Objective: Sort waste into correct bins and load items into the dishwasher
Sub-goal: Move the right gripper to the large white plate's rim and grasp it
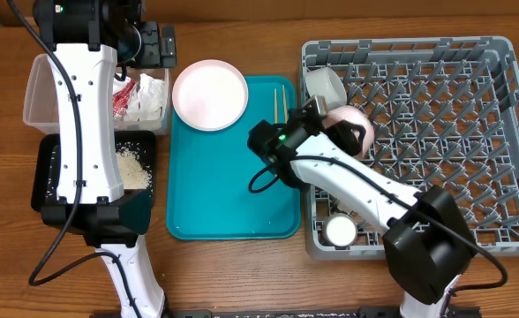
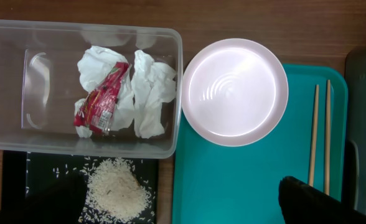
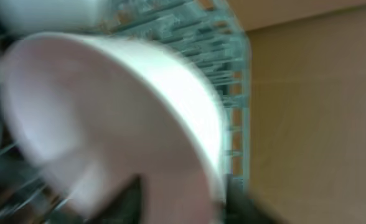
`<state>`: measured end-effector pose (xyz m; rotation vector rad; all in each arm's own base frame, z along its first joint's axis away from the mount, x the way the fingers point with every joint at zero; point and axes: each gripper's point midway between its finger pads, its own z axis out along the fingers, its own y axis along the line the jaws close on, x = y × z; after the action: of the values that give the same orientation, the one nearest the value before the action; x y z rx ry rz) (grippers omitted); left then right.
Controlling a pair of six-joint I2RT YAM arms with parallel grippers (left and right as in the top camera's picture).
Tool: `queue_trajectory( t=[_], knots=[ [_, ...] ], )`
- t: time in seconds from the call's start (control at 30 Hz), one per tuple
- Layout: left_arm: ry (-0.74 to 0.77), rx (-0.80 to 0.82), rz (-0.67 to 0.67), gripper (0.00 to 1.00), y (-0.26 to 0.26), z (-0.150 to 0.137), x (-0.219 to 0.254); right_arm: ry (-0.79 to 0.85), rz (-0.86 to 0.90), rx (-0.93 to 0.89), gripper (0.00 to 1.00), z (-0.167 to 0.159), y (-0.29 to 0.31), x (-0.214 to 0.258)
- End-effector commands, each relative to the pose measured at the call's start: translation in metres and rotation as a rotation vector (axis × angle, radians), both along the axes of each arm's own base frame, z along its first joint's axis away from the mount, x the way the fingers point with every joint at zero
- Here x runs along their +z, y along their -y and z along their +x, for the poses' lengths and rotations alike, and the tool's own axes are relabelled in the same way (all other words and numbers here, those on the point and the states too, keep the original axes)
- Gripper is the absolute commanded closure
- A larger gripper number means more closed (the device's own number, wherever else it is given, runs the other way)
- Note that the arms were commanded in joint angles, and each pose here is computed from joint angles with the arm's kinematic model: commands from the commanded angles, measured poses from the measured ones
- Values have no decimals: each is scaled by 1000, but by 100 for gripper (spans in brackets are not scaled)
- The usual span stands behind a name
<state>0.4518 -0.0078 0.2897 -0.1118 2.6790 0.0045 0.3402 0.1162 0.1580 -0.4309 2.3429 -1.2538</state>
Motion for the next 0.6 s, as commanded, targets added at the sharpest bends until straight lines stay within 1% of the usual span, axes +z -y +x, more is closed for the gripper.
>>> queue_trajectory(
  t=[0.0,0.07,0.2,0.27,0.3,0.43,0.5,0.57],
  knots=[
    [37,22,1,0,-4,-1,12,-146,121,-22,32,-21,-15,-32],
    [37,22,1,0,-4,-1,12,-168,139,-25,23,-24,-18,-34],
    [37,22,1,0,-4,-1,12,-199,200,-33,13,-28,-27,-33],
    [37,22,1,0,-4,-1,12,-191,247,-35,7,-24,-36,-23],
    [37,22,1,0,-4,-1,12,-188,264,-36,1,-23,-39,-19],
    [37,22,1,0,-4,-1,12,-131,383,-72,0,-9,-48,11],
    [37,22,1,0,-4,-1,12,-103,485,-84,0,0,-58,27],
    [37,22,1,0,-4,-1,12,-73,635,-82,0,14,-76,40]
  ],
)
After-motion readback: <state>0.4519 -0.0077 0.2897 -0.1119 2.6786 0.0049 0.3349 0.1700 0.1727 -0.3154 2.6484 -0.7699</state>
